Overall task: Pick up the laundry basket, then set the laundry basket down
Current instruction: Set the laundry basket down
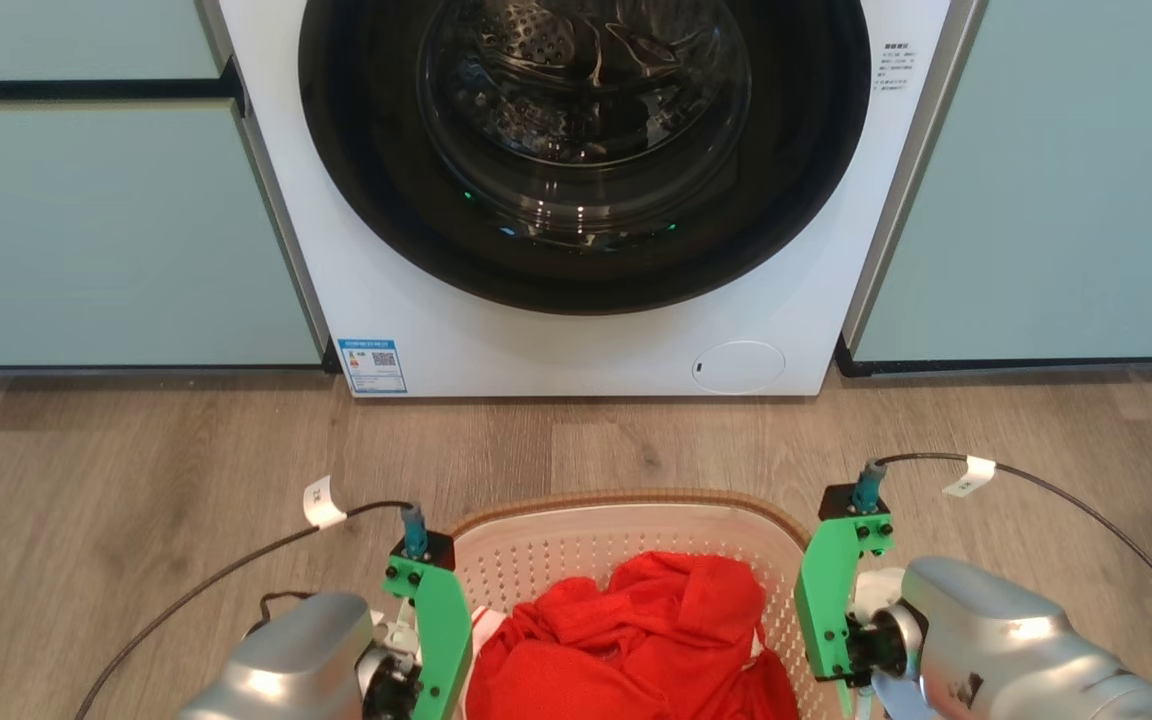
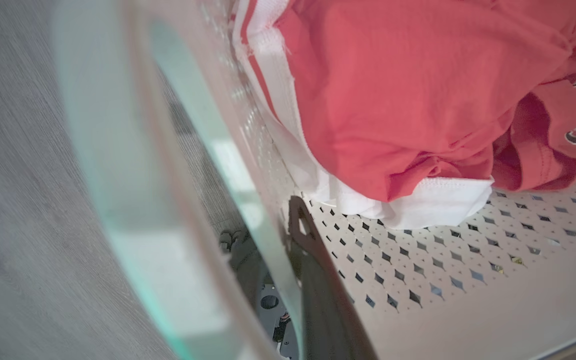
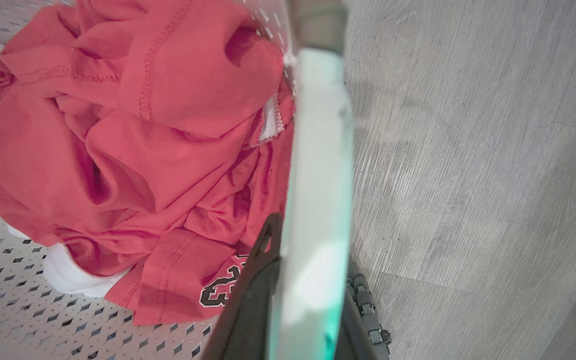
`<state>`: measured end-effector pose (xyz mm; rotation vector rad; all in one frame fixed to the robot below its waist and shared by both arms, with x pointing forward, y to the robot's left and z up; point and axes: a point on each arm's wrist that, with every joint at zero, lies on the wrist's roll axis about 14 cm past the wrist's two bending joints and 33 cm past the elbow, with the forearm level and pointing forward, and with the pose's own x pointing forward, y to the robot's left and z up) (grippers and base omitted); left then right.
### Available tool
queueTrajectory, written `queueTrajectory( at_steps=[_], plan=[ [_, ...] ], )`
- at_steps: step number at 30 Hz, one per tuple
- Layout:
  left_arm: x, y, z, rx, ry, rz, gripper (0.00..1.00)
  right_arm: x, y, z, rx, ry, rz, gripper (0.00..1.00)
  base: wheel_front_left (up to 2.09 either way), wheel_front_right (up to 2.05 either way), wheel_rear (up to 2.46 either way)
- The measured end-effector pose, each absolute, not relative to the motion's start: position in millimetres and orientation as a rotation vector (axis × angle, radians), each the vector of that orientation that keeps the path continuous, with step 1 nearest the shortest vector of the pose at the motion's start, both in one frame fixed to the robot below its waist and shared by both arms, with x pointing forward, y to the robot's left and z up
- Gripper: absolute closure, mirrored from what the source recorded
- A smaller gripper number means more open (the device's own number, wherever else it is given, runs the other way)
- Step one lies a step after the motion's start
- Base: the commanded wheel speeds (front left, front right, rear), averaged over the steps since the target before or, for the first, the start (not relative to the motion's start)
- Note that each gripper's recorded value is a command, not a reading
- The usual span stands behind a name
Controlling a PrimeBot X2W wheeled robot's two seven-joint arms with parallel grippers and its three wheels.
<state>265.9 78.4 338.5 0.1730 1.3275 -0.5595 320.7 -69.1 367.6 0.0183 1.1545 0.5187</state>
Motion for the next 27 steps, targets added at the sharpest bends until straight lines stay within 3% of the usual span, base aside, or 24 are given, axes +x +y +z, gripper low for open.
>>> queueTrajectory(
  at_steps=[20, 27],
  plan=[
    [272.5, 71.8, 310.9, 0.142, 1.369, -0.567, 1.00, 328.9, -74.7, 334.2, 0.042, 1.182, 0.506, 1.00, 0.00, 0.00, 0.00],
    [306.5, 72.0, 298.9, 0.139, 1.339, -0.555, 1.00, 364.4, -72.0, 325.2, 0.036, 1.139, 0.515, 1.00, 0.00, 0.00, 0.00]
  ],
)
